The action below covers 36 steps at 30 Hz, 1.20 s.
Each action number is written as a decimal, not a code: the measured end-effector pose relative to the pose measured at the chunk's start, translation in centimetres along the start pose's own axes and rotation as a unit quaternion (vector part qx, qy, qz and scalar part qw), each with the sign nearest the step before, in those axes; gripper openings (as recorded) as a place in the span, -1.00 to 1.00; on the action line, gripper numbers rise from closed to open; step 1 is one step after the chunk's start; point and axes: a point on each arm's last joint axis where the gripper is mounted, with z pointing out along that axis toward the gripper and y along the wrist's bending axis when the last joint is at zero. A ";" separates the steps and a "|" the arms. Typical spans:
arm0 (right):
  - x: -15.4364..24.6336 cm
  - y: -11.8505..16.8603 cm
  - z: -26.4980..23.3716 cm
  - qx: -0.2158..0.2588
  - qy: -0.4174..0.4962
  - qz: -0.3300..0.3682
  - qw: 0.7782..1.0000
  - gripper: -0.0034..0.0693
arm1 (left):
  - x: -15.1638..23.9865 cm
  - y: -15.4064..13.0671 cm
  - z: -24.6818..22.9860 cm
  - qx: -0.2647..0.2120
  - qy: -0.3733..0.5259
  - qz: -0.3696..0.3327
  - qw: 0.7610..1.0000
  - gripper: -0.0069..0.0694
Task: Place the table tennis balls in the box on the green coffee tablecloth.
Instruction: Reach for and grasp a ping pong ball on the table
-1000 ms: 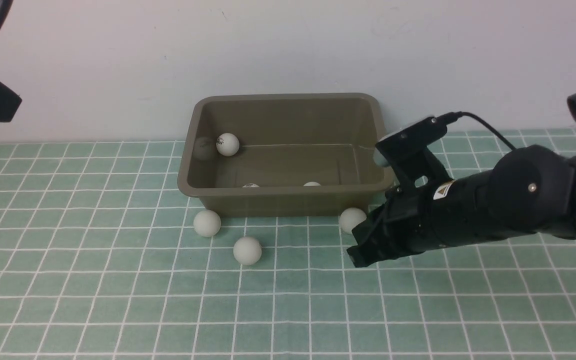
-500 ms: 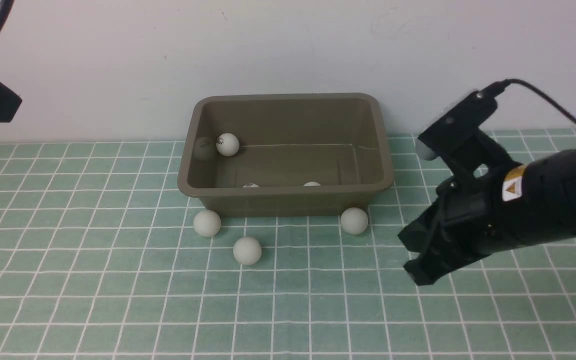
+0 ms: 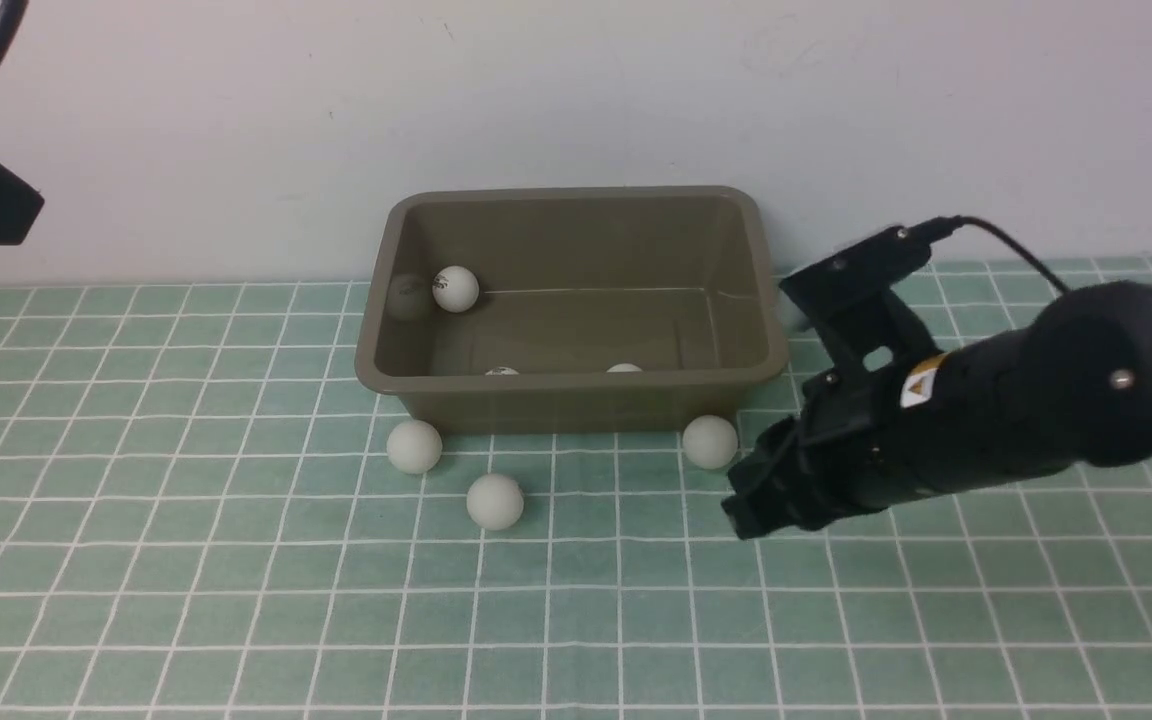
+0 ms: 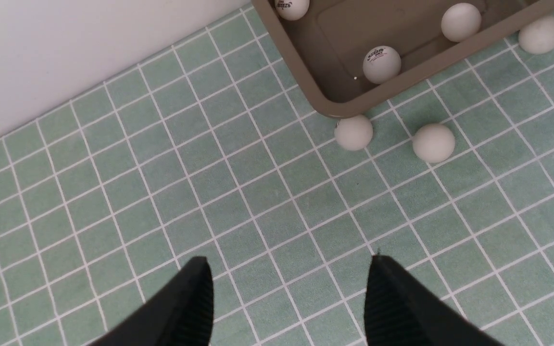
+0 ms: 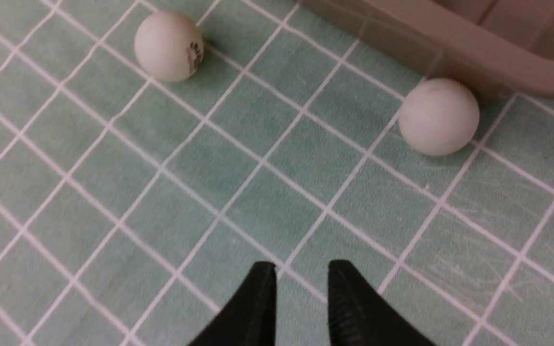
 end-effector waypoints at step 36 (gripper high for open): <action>0.7 -3.4 9.8 0.097 -0.098 0.144 0.980 0.43 | 0.0 -0.1 0.0 0.003 -0.002 0.000 1.000 0.19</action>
